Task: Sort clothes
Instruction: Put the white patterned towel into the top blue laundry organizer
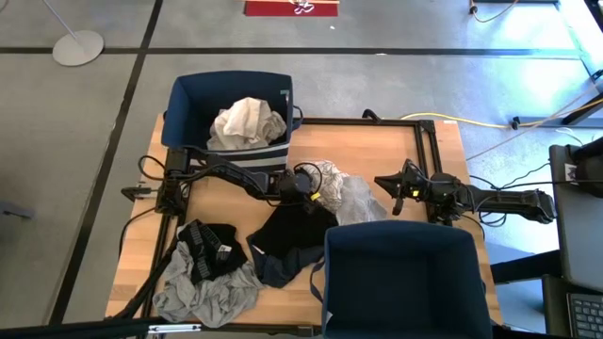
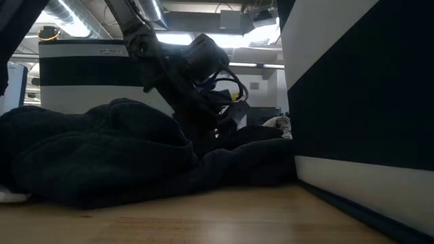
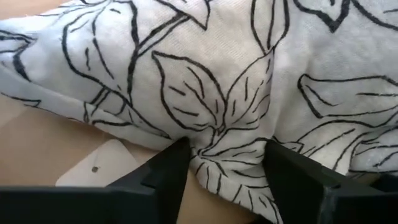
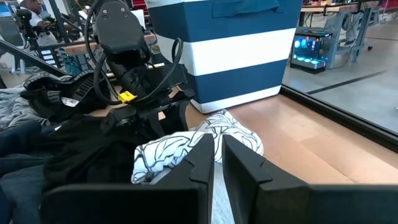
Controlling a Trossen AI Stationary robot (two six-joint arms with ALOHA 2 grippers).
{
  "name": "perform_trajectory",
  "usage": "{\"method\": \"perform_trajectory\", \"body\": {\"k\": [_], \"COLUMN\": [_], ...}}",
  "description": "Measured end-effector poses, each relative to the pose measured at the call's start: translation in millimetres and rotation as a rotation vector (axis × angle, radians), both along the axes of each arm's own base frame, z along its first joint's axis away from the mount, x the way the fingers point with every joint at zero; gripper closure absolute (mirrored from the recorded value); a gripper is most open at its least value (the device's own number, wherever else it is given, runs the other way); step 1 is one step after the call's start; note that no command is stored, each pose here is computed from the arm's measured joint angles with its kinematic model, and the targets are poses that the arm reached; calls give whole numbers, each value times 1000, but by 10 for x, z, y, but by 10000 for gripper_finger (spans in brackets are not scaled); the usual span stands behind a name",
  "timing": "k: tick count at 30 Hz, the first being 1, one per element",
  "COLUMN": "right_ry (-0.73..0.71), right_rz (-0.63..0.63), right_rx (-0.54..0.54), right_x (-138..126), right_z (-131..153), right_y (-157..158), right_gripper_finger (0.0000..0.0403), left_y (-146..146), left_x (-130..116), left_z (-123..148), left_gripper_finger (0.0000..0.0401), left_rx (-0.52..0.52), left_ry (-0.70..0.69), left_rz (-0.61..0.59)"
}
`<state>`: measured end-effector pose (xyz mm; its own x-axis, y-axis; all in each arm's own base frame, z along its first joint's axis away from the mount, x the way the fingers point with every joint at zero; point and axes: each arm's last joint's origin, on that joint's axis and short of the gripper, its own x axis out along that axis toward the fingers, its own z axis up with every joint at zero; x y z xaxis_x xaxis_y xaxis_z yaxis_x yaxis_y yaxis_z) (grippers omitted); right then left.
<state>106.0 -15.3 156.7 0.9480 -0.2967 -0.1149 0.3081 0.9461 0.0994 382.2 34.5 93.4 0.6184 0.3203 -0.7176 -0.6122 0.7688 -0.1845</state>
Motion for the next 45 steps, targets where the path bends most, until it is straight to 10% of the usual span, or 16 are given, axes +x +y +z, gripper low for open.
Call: {"method": "perform_trajectory", "body": {"k": [16,45], "right_ry": [0,1], "right_rz": [0,0], "right_rx": [0,0], "right_x": [0,0], "right_z": [0,-1], "right_y": [0,0], "right_gripper_finger": [368,368], "left_y": [-11,-370], "left_x": [2,-207], "left_z": [-3,965], "left_gripper_finger": [390,393], "left_rx": [88,394], "left_ry": [36,-22], "left_rz": [-113,-213]}}
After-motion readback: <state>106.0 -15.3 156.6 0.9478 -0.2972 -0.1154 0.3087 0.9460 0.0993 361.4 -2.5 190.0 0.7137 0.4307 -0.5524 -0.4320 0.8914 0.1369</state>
